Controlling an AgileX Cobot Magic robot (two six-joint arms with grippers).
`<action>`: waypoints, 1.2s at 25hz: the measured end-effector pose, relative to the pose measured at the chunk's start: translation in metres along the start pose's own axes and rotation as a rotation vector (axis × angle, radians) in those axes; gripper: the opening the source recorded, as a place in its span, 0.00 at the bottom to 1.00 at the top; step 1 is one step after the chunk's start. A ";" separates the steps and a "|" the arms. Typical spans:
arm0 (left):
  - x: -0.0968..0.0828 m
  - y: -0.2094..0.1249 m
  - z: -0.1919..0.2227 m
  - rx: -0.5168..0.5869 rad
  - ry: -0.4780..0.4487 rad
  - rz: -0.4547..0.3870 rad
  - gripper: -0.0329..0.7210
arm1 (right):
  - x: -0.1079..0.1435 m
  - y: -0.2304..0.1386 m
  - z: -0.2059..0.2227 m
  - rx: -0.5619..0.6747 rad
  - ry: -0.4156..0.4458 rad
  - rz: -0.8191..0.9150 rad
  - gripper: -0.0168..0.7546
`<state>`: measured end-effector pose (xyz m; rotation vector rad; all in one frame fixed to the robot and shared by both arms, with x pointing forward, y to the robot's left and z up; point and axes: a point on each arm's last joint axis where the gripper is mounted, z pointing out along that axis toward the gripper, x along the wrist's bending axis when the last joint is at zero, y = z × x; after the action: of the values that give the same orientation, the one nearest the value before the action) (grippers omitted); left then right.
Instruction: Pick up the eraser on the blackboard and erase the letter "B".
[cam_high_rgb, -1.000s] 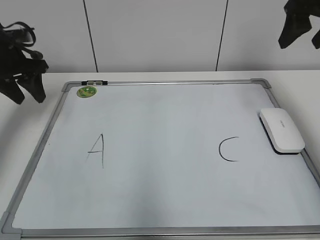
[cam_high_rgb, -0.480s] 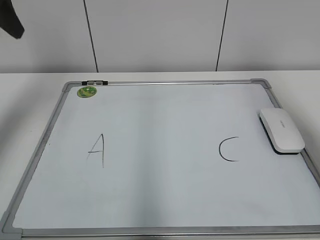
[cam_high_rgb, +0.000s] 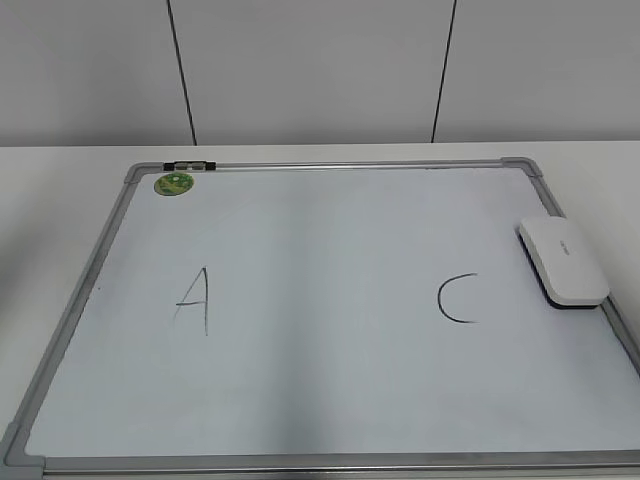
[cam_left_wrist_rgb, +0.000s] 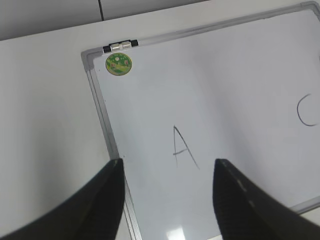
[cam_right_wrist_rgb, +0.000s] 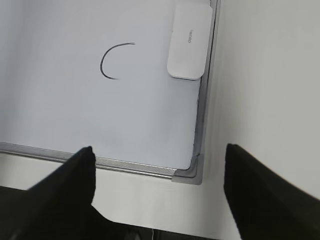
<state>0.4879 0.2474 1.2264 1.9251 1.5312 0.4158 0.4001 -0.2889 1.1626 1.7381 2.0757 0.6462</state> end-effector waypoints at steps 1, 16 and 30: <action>-0.001 -0.009 -0.002 0.011 0.000 -0.002 0.60 | 0.002 -0.009 -0.007 -0.021 -0.001 -0.002 0.79; -0.004 -0.149 -0.033 0.028 0.046 0.006 0.59 | 0.026 -0.110 -0.006 -0.083 0.086 0.020 0.79; 0.006 -0.240 0.002 0.008 0.091 0.008 0.59 | 0.029 -0.161 0.033 -0.067 0.092 0.048 0.79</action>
<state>0.3110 0.2816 1.0683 1.9427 1.5852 0.5085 0.2802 -0.2793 1.0464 1.7558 2.0536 0.8150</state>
